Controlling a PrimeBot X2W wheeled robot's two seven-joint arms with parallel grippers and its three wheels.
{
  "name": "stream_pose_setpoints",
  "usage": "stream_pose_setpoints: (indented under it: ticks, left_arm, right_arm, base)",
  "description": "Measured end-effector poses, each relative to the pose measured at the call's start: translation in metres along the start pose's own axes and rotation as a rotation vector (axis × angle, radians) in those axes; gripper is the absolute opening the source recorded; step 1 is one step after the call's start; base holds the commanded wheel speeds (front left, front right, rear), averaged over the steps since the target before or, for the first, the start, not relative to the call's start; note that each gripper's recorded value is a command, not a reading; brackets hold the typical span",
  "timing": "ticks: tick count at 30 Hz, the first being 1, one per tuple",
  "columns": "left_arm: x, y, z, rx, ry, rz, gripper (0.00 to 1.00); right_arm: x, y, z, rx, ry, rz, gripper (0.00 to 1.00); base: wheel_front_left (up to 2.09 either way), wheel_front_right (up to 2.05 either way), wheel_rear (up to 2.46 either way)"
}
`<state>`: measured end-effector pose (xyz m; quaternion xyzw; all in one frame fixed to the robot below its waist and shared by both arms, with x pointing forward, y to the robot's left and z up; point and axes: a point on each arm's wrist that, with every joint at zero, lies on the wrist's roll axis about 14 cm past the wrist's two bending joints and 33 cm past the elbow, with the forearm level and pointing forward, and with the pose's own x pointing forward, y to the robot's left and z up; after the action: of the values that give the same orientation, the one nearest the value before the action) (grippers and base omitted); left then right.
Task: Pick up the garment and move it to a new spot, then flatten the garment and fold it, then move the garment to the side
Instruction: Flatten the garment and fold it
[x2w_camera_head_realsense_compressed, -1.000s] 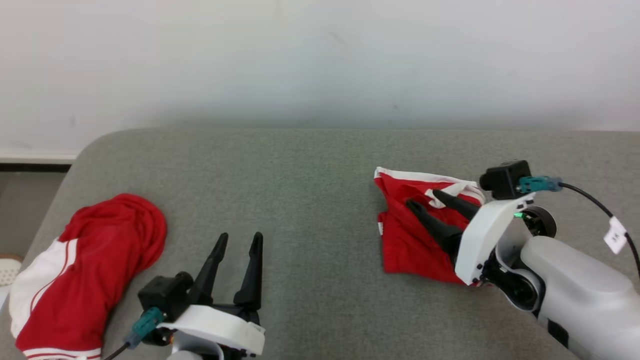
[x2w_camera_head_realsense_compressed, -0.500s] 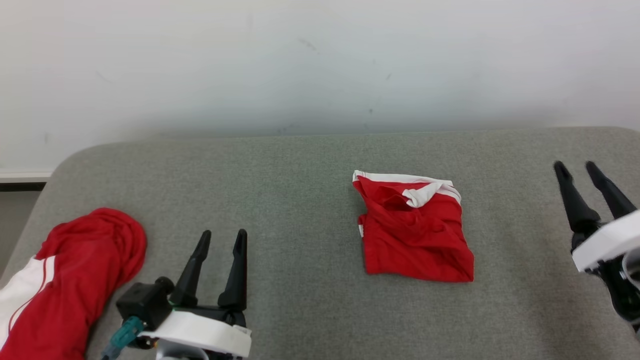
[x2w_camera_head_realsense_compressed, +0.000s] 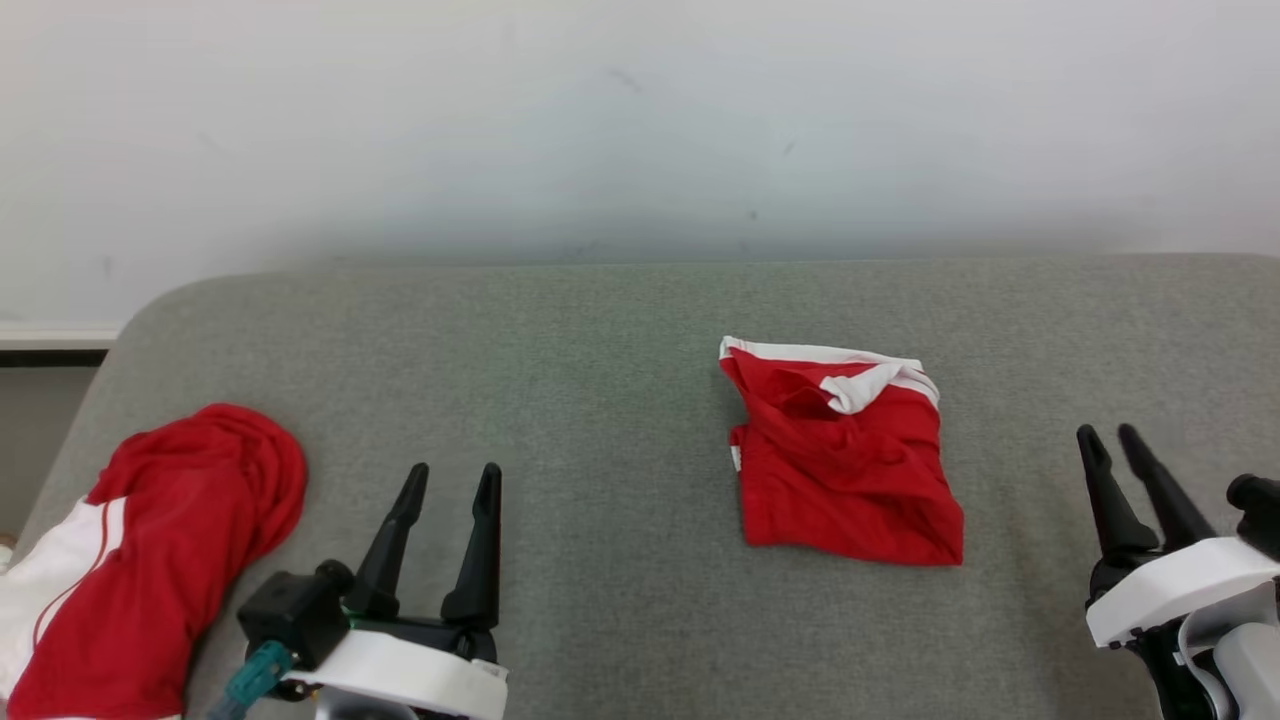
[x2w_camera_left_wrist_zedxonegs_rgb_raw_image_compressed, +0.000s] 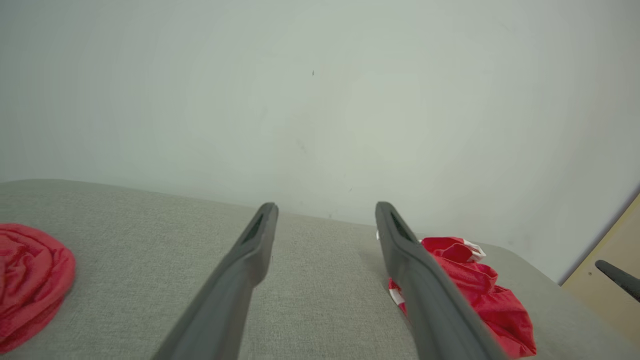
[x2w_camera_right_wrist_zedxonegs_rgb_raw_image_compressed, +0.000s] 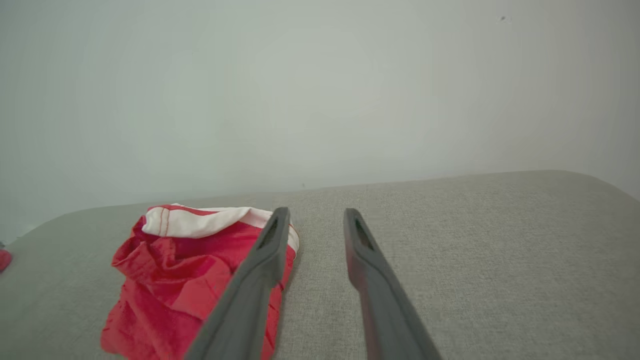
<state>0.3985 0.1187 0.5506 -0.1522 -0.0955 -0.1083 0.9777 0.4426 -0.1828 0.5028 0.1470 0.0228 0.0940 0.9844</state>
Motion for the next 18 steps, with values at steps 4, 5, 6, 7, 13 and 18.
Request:
stream_pose_setpoints:
  ticks: [4, 5, 6, 7, 13, 18]
  left_arm:
    - [-0.004, 0.007, -0.001, 0.002, 0.003, 0.023, 1.0]
    - [-0.004, 0.009, -0.001, 0.003, 0.005, 0.029, 1.0]
    - [-0.005, 0.011, -0.001, 0.003, 0.005, 0.034, 1.0]
    - [-0.005, 0.013, -0.001, 0.004, 0.006, 0.04, 1.0]
    - [-0.005, 0.024, 0.0, -0.001, 0.004, 0.071, 1.0]
    - [-0.01, 0.042, 0.001, 0.005, 0.005, 0.129, 1.0]
  right_arm:
    - [0.012, 0.01, -0.008, -0.001, 0.033, 0.026, 0.0]
    - [0.017, 0.013, -0.009, -0.004, 0.045, 0.034, 0.0]
    - [0.022, 0.016, -0.011, -0.003, 0.056, 0.042, 0.0]
    - [0.027, 0.019, -0.012, 0.004, 0.061, 0.047, 0.0]
    - [0.051, 0.029, -0.036, 0.019, 0.173, 0.063, 0.0]
    - [0.072, 0.039, -0.065, 0.031, 0.294, 0.077, 0.0]
  base:
    - [0.0, 0.0, 0.0]
    - [0.0, 0.0, 0.0]
    - [0.0, 0.0, 0.0]
    - [0.0, 0.0, 0.0]
    - [0.0, 0.0, 0.0]
    - [0.0, 0.0, 0.0]
